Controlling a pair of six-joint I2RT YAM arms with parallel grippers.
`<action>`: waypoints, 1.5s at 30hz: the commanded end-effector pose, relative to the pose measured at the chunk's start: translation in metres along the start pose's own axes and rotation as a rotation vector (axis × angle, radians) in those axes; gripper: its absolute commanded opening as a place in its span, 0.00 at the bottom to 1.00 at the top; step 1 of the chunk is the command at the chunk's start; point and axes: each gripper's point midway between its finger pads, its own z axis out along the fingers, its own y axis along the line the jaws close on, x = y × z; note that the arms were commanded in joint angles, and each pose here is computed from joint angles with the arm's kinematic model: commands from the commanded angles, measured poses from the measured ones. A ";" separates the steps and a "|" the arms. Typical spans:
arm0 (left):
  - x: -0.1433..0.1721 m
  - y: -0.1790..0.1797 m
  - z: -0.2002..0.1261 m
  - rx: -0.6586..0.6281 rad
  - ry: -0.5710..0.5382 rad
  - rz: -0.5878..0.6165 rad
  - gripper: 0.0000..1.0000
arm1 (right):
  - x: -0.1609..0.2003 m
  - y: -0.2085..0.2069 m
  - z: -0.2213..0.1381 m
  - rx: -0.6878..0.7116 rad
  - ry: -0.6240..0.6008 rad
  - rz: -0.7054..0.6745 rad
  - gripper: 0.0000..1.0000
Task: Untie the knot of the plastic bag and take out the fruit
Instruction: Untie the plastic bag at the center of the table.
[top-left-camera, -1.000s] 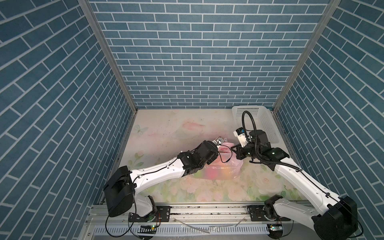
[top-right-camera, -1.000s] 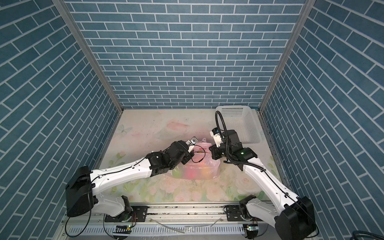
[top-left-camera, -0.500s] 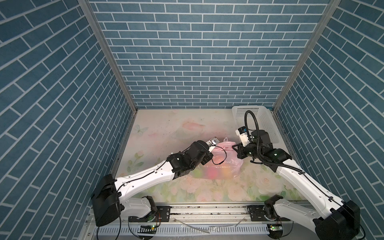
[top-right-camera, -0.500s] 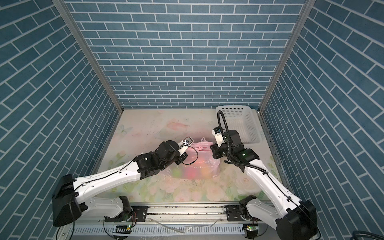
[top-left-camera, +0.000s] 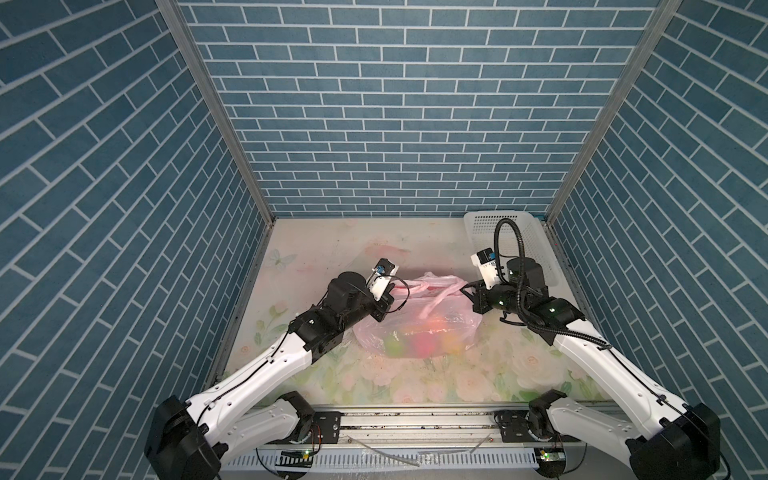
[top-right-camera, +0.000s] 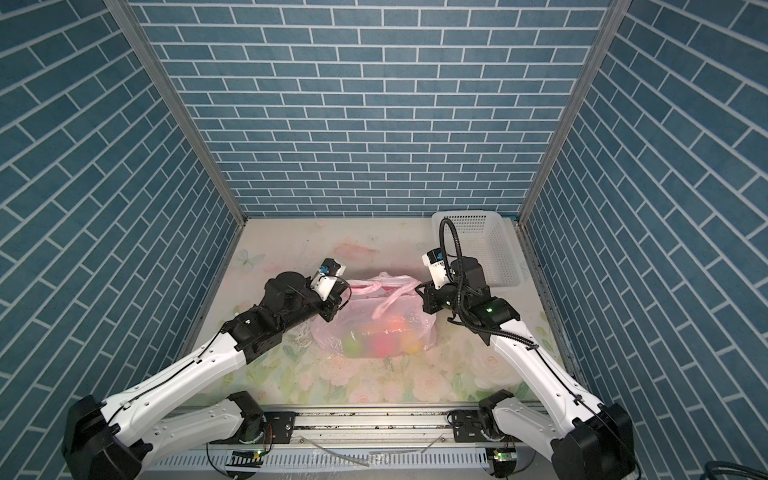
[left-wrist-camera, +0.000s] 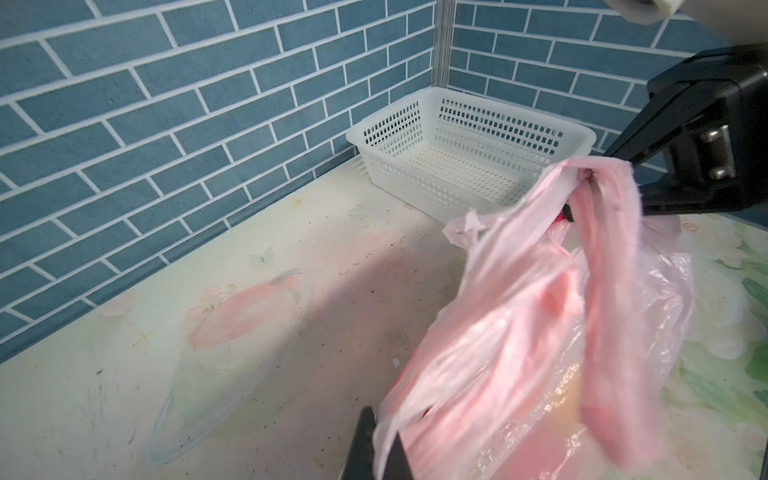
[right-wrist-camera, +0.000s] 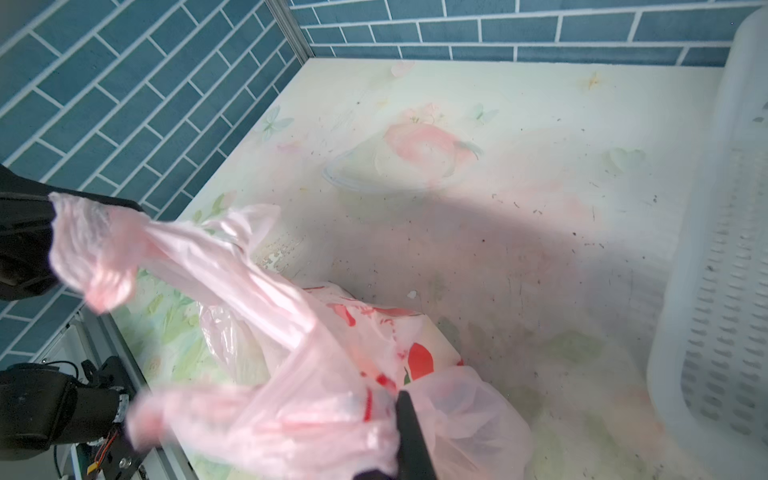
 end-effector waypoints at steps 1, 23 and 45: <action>-0.006 0.012 -0.003 -0.006 -0.015 -0.045 0.00 | 0.000 -0.023 0.003 0.080 0.001 0.048 0.00; -0.064 0.015 0.002 0.056 -0.136 -0.035 0.00 | -0.051 0.001 -0.004 0.032 -0.064 -0.123 0.76; -0.052 0.057 -0.007 -0.058 -0.103 -0.070 0.00 | -0.077 0.005 0.003 0.154 -0.049 -0.308 0.11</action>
